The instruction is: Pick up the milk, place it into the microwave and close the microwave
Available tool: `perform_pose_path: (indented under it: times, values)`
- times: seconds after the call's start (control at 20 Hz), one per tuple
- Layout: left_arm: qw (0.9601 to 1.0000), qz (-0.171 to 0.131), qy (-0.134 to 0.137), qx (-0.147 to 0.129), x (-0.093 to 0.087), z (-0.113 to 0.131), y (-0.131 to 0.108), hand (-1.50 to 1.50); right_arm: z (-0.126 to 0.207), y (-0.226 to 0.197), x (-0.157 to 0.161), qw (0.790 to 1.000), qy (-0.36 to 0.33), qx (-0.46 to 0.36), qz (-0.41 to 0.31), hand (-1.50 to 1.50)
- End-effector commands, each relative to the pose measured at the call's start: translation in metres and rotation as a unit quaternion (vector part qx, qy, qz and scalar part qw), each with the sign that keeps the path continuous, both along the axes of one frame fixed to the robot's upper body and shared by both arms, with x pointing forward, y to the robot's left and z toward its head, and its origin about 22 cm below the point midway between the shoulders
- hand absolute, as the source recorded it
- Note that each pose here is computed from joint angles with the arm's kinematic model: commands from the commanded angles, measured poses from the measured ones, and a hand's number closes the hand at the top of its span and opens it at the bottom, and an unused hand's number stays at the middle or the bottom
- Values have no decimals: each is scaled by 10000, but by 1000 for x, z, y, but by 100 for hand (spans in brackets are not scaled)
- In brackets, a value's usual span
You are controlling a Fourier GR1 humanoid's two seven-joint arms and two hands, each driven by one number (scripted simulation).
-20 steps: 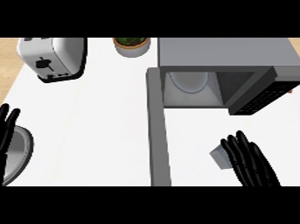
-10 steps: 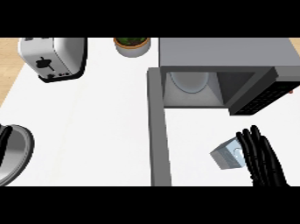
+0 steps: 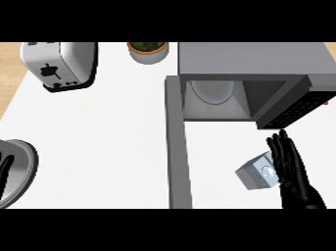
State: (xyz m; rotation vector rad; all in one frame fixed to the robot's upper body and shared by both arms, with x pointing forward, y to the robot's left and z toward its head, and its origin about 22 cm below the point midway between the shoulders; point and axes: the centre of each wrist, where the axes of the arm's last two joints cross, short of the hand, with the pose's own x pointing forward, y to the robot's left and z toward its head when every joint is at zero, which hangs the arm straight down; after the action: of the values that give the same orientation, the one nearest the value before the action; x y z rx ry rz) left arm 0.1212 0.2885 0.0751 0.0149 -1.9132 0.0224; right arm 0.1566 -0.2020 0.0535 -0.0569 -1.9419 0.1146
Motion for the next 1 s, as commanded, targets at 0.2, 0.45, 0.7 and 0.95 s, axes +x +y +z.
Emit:
perform_pose_path:
  times: [0.2,0.45,0.7,0.95]
  values:
    - [10000,-36,-50,4,-13,2,2,-150,-43,-25,24,9989,92,-122,-445,-150]
    - [10000,-33,37,-26,-24,-6,-4,-150,-46,-51,8,9968,76,-368,-708,-150]
    - [9999,-24,-126,62,-17,2,-6,-150,-70,-77,29,9969,359,-430,-556,-150]
    - [10000,-2,-13,23,-23,2,-11,-150,-102,-80,11,9954,585,-625,-434,-150]
